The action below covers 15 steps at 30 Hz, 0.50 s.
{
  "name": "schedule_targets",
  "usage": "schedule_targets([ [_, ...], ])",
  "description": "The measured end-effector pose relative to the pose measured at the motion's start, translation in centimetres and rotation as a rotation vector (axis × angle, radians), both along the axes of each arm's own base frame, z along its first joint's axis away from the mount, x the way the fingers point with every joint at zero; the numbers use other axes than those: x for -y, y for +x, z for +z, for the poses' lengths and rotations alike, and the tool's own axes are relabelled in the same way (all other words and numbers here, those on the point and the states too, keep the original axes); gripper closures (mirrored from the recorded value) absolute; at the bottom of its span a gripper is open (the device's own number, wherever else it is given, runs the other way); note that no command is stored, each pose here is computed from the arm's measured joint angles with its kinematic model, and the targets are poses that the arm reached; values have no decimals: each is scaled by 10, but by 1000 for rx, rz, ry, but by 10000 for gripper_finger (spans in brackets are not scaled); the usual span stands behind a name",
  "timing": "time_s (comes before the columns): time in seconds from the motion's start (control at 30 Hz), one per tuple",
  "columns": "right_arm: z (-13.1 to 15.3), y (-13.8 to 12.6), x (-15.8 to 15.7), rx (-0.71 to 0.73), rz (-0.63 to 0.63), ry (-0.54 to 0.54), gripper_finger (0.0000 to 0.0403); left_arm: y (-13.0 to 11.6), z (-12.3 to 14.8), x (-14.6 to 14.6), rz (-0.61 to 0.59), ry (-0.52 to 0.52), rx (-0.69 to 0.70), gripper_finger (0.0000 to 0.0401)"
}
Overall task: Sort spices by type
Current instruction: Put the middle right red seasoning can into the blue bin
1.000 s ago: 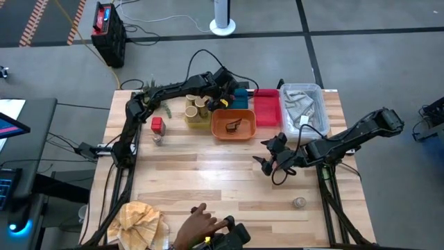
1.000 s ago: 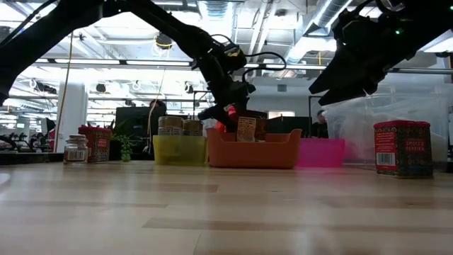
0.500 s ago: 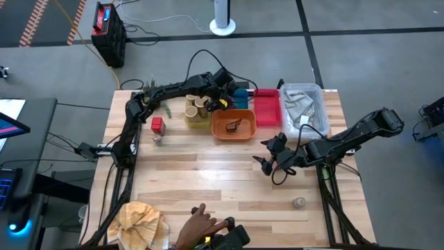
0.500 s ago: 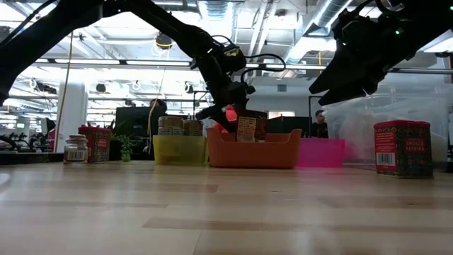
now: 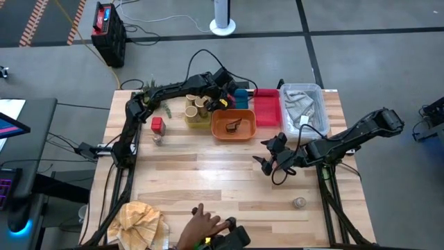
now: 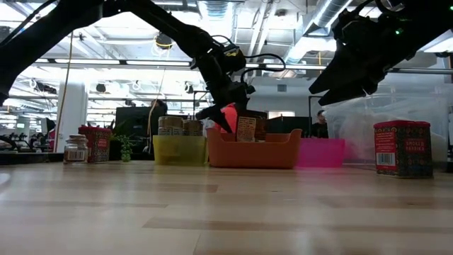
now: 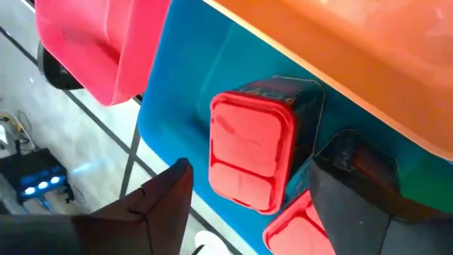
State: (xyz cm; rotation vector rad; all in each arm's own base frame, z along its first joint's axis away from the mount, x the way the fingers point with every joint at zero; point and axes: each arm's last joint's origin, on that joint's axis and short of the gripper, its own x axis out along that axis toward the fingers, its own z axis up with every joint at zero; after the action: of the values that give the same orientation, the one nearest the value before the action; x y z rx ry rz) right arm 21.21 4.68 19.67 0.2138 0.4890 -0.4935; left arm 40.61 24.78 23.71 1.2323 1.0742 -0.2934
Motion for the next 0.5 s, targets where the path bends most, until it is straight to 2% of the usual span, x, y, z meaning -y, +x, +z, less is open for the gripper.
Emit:
schedule_targets([
  [0.13, 0, 0, 0, 0, 0, 0, 17, 3, 1, 3, -14, 43, -9, 131],
  [0.3, 0, 0, 0, -2, 2, -4, 17, 13, 7, 8, 122, 122, 57, 131],
  [0.5, 0, 0, 0, -4, 4, -6, 17, 15, 19, 16, 186, 104, 127, 131],
])
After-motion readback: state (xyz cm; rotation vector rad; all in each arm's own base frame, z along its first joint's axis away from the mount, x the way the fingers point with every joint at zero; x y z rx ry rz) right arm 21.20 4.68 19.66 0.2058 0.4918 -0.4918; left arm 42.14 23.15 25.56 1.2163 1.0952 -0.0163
